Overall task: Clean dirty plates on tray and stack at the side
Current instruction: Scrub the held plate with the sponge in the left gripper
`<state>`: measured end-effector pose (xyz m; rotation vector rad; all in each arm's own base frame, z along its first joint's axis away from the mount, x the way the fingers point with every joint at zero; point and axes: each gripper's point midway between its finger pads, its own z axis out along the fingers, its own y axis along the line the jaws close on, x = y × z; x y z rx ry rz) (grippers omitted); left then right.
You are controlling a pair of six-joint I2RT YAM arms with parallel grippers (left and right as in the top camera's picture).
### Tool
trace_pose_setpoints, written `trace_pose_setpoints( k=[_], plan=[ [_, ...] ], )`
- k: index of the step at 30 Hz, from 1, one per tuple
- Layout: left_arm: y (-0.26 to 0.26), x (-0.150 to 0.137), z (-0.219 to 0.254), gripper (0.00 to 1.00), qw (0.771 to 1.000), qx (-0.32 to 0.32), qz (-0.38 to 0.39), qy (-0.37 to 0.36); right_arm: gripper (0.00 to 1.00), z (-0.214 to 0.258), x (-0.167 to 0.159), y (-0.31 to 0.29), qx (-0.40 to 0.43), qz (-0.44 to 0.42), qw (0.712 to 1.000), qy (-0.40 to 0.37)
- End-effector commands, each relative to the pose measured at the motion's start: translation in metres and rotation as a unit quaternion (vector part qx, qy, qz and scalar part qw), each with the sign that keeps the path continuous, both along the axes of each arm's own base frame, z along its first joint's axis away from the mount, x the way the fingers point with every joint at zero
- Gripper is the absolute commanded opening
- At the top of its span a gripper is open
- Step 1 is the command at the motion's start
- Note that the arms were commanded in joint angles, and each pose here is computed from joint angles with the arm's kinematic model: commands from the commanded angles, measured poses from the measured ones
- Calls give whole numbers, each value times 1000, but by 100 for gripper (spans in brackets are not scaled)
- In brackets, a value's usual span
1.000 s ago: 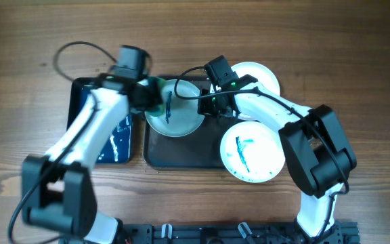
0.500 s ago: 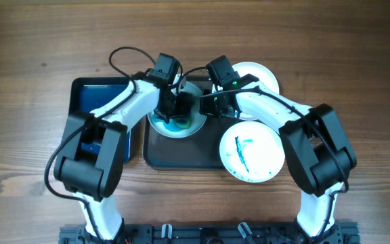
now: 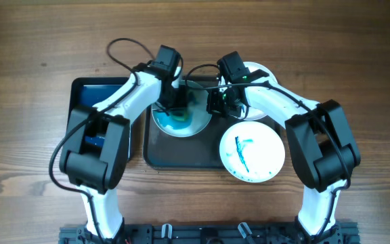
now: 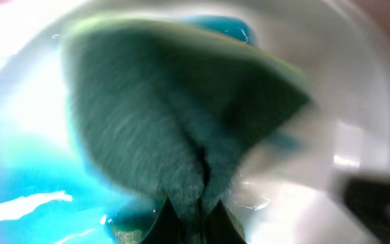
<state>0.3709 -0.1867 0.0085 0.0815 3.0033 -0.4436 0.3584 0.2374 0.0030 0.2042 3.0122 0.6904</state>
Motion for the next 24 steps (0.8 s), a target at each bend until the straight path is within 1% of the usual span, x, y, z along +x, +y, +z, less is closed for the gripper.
trace_pose_setpoints(
  k=[1,2,3,4,5,7,8,9,10,11,13,14,15,16,17,18,19,20,23,24],
  plan=[
    [-51,-29,-9,4,991,-91,-94,34,4,-7,1,6,10,4,1000,7],
    [-33,-15,-17,4,998,-37,-47,17,4,-8,1,6,10,4,1000,7],
    [-6,1,-21,4,1000,26,17,-2,4,-8,1,6,10,4,1000,7],
    [25,17,-19,4,993,88,80,-26,4,-8,1,6,10,4,1000,7],
    [51,26,-13,4,982,136,126,-43,4,-8,1,6,10,4,1000,7],
    [97,34,3,4,953,230,186,-63,4,-7,2,6,10,4,1000,7],
    [107,30,4,4,945,253,199,-61,4,-7,2,6,10,4,1000,7],
    [109,22,3,4,943,258,203,-46,4,-8,2,6,10,4,1000,7],
    [103,8,-2,4,948,249,199,-15,4,-8,2,6,10,4,1000,7],
    [90,-3,-6,4,957,222,185,13,4,-7,2,6,10,4,1000,5],
    [47,-25,-13,4,981,131,126,73,4,-7,2,6,10,4,1000,5],
    [15,-38,-10,4,989,61,81,105,4,-7,2,6,10,4,1000,5],
    [-9,-46,-5,4,992,7,42,121,4,-7,3,6,11,4,1000,5],
    [-28,-52,-1,4,992,-31,13,126,4,-7,3,7,11,4,1000,3],
    [-37,-54,1,4,992,-41,3,123,4,-7,3,7,11,4,1000,3],
    [-44,-52,0,4,993,-42,-7,110,4,-7,3,7,12,4,1000,3],
    [-48,-41,-1,4,996,-33,-11,78,4,-7,3,7,11,4,1000,3],
    [-46,-27,-3,4,999,-15,3,47,4,-7,4,7,12,4,1000,2],
    [-17,6,-7,4,996,60,58,-24,4,-7,4,7,12,4,1000,2],
    [2,17,-7,4,990,104,75,-51,4,-7,4,7,12,4,1000,3]
  ],
)
